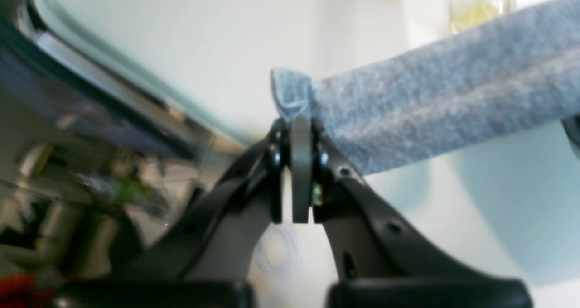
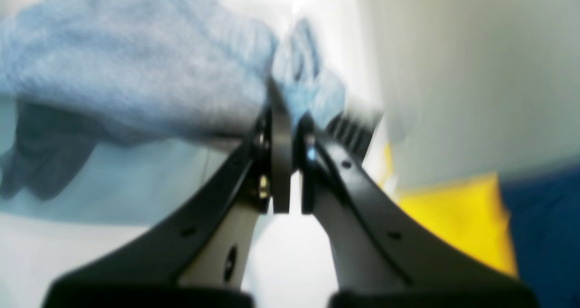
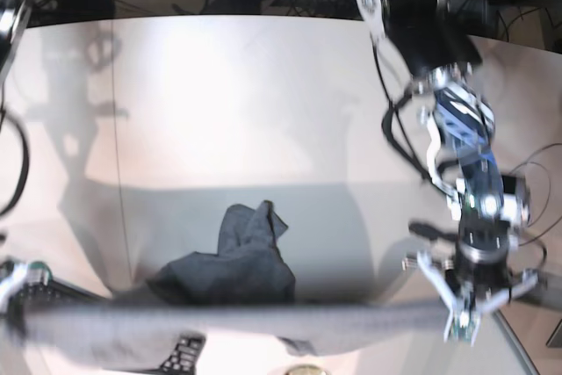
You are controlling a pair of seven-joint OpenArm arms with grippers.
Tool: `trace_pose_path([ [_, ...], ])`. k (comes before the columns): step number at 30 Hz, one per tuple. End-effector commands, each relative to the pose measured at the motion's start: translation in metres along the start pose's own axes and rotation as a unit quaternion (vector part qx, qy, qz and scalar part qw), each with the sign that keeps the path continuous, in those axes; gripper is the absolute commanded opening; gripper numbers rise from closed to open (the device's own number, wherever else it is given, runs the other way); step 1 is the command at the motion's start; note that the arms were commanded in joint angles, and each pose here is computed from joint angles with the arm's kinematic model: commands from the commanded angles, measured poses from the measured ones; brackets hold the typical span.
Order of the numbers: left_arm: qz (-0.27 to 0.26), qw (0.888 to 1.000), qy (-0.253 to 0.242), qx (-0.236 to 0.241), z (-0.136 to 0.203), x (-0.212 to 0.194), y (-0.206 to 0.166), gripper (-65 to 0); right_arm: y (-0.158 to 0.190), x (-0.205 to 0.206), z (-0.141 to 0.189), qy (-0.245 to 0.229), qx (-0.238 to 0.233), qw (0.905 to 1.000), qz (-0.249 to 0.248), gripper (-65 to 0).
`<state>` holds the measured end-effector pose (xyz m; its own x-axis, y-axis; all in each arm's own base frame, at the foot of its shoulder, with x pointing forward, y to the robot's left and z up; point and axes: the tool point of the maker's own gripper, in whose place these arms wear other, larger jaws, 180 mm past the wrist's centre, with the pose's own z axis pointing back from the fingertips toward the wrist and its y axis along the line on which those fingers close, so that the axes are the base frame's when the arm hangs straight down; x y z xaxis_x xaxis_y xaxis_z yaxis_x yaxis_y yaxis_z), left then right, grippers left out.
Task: Layout the t-shirt on the table in an organized manner, then fold the t-shirt properly
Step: 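Raise the shirt high with both grippers and lay it flat, then hold the shirt edge with both grippers, adjusting the grip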
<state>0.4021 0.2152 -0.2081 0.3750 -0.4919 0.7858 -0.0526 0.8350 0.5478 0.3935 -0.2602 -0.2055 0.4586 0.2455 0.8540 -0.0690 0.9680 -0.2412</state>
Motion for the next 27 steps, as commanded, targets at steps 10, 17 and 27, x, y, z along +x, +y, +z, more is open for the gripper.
trace_pose_path([
  [10,0.095,0.981,0.147,-0.088,0.057,-0.165,-0.043,-65.0,0.102,-0.214,0.023,0.173,0.083,0.9725,-0.132,-64.8],
  [17,0.140,0.966,0.181,-0.117,0.067,-0.238,-0.076,-65.0,0.109,-0.270,0.031,0.230,0.083,0.9566,-0.159,-64.8],
  [27,0.158,0.957,0.213,-0.118,0.073,-0.266,-0.082,-65.0,0.126,-0.286,0.042,0.256,0.080,0.9414,-0.204,-30.3],
])
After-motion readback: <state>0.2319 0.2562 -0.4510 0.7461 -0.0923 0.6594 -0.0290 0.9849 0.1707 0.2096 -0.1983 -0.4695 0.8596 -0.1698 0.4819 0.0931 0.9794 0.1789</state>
